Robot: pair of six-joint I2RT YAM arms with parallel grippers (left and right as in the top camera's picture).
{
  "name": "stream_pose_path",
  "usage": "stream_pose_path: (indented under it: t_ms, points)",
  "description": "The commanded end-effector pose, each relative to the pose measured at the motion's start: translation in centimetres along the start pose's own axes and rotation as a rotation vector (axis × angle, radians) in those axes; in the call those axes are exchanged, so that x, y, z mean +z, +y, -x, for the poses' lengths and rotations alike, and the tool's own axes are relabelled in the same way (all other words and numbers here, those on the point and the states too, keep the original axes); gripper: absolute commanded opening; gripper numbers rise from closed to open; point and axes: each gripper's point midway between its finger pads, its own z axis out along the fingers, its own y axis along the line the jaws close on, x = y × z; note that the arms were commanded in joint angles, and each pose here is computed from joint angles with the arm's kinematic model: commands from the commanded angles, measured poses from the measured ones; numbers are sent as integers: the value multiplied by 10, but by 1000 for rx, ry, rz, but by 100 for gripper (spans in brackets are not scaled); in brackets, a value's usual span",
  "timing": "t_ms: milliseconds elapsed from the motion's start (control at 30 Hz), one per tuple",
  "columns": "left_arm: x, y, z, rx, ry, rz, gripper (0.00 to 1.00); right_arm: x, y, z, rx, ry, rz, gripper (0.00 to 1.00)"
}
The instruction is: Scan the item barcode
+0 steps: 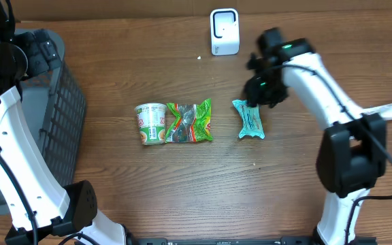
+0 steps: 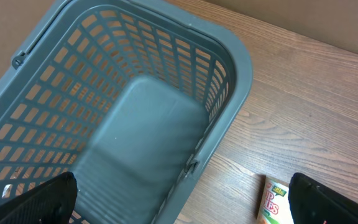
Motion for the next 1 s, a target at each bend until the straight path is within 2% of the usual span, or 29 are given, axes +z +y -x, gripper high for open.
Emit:
stream_pose_path:
  t_ms: [0,167,333,467,667,833,867,900,933,967]
  points:
    - [1,-1,0,17,1,-2,99,-7,20,6,-31,-81,-301,50]
    - [1,-1,0,17,1,-2,100,2,32,10,-33,-195,-518,50]
    - [1,-1,0,17,1,-2,100,26,23,7,-65,-187,-615,48]
    - [1,-1,0,17,1,-2,100,39,27,0,-71,-136,-568,43]
    - [1,-1,0,17,1,-2,100,64,20,-18,-59,-72,-576,41]
    - [1,-1,0,17,1,-2,100,76,12,-33,-47,-40,-589,27]
    - [1,-1,0,17,1,-2,100,78,11,-35,-48,-36,-591,20]
    - [1,-1,0,17,1,-2,100,79,11,-36,-49,-33,-592,8]
    - [1,-1,0,17,1,-2,99,78,12,-36,-48,-29,-588,4]
    - [1,-1,0,17,1,-2,100,76,17,-37,-45,-18,-559,4]
